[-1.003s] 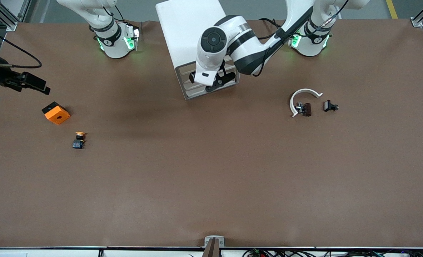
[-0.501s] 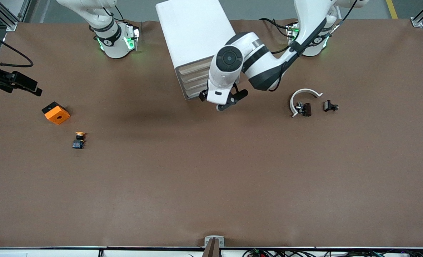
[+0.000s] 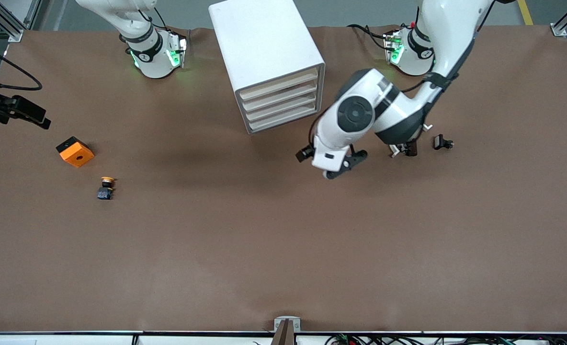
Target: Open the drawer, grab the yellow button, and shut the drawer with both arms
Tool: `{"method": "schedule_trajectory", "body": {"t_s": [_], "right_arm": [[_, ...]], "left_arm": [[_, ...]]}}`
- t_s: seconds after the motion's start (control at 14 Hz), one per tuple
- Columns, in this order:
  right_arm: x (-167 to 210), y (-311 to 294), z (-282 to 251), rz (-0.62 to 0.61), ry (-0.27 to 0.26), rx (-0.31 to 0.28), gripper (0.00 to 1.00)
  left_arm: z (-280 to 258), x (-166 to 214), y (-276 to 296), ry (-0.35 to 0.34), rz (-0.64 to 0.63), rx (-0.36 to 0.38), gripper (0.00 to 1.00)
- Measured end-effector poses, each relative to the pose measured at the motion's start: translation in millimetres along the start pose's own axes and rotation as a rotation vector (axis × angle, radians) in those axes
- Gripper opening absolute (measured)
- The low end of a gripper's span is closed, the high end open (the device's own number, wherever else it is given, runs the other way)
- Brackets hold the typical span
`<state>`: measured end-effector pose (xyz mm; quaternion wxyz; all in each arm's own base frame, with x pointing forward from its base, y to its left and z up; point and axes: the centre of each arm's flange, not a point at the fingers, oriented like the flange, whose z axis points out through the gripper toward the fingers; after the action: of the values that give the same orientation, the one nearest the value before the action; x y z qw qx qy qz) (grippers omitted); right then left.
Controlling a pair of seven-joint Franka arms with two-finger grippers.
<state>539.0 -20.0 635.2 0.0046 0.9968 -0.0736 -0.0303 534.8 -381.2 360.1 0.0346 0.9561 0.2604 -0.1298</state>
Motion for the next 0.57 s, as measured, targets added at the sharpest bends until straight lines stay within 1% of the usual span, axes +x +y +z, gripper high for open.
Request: {"method": "schedule_trajectory", "body": {"t_s": [0.14,0.21,0.36,0.57], "right_arm": [[-3,1,-7,0.001,-0.004,-0.002,1.00],[-5,2,-14,0.002,0.005,-0.001,1.00],[-8,-3,-30,-0.008,0.030,0.001,1.00],[-11,-6,-36,-0.014,0.027,0.003,1.00]], "left_arm": [[-14,41,-26,-0.010,0.041,0.012,1.00],[-21,57,-39,-0.014,0.066,0.018,1.00],[-35,78,-59,-0.013,0.106,0.022,1.00],[-54,101,-88,-0.010,0.165,0.032,1.00]]}}
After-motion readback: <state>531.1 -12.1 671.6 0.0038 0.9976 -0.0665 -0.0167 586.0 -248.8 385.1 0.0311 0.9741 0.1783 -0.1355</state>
